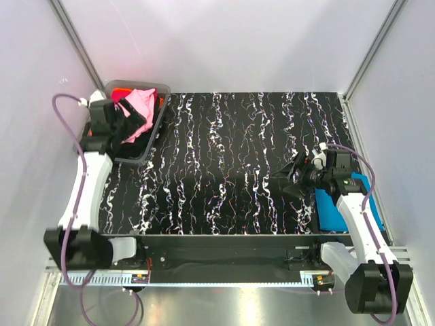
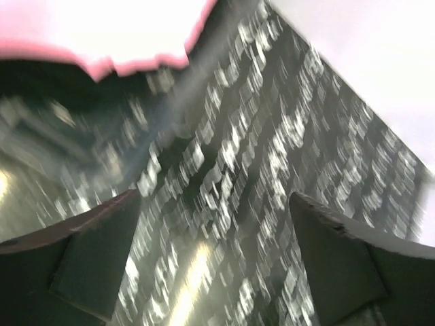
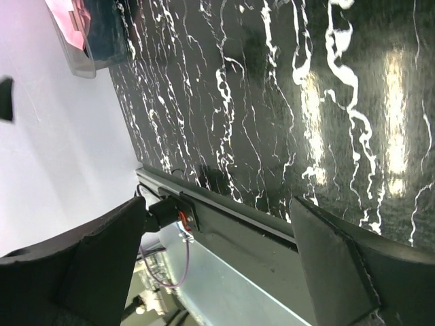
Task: Fold and stack the t-shirts
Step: Grab the tshirt from the pile
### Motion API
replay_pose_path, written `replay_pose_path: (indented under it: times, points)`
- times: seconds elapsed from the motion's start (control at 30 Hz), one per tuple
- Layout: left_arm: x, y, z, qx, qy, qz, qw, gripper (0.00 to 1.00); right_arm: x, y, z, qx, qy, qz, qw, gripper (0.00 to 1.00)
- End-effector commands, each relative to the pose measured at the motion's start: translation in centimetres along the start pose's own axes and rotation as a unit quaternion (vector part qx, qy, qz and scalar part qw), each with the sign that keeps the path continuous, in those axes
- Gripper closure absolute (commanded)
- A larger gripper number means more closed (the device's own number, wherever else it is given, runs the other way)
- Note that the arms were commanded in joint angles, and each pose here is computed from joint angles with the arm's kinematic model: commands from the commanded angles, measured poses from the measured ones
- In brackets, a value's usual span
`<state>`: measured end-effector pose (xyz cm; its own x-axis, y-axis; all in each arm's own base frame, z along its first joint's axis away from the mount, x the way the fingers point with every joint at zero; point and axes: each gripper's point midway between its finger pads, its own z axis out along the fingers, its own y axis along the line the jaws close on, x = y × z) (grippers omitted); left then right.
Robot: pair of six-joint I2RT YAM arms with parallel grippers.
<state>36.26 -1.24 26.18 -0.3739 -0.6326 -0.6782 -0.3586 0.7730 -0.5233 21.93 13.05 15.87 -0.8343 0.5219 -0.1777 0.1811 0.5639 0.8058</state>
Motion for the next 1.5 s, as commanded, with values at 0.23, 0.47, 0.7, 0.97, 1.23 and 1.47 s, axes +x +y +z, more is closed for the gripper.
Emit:
replay_pose_path:
  times: [0.23, 0.47, 0.7, 0.97, 1.23, 1.47]
  points:
    - [-6.5, 0.1, 13.2, -0.066, -0.03, 0.083, 0.994, 0.27, -3.9, 3.6, -0.5, -0.022, -0.013, -0.089, 0.996, 0.07]
    - [-6.0, 1.5, 20.2, -0.093, -0.005, 0.104, 0.99, 0.38, -5.6, 3.1, 0.3, 0.008, -0.005, -0.092, 0.996, 0.06]
    - [-3.4, 3.4, 24.0, -0.104, 0.033, 0.093, 0.99, 0.42, -7.2, 2.3, 0.9, 0.037, -0.009, -0.088, 0.995, 0.05]
    - [-4.1, 3.3, 26.0, -0.096, 0.043, 0.097, 0.99, 0.65, -8.2, 1.9, 1.1, 0.052, -0.011, -0.087, 0.995, 0.05]
    - [-9.1, -4.0, 20.5, -0.001, -0.003, -0.005, 1.0, 1.0, -8.0, 2.3, 1.2, 0.04, 0.002, -0.085, 0.996, 0.05]
    - [-14.8, -12.1, 10.9, 0.12, -0.067, -0.05, 0.989, 1.0, -7.6, 3.3, 0.9, 0.018, 0.008, -0.087, 0.996, 0.05]
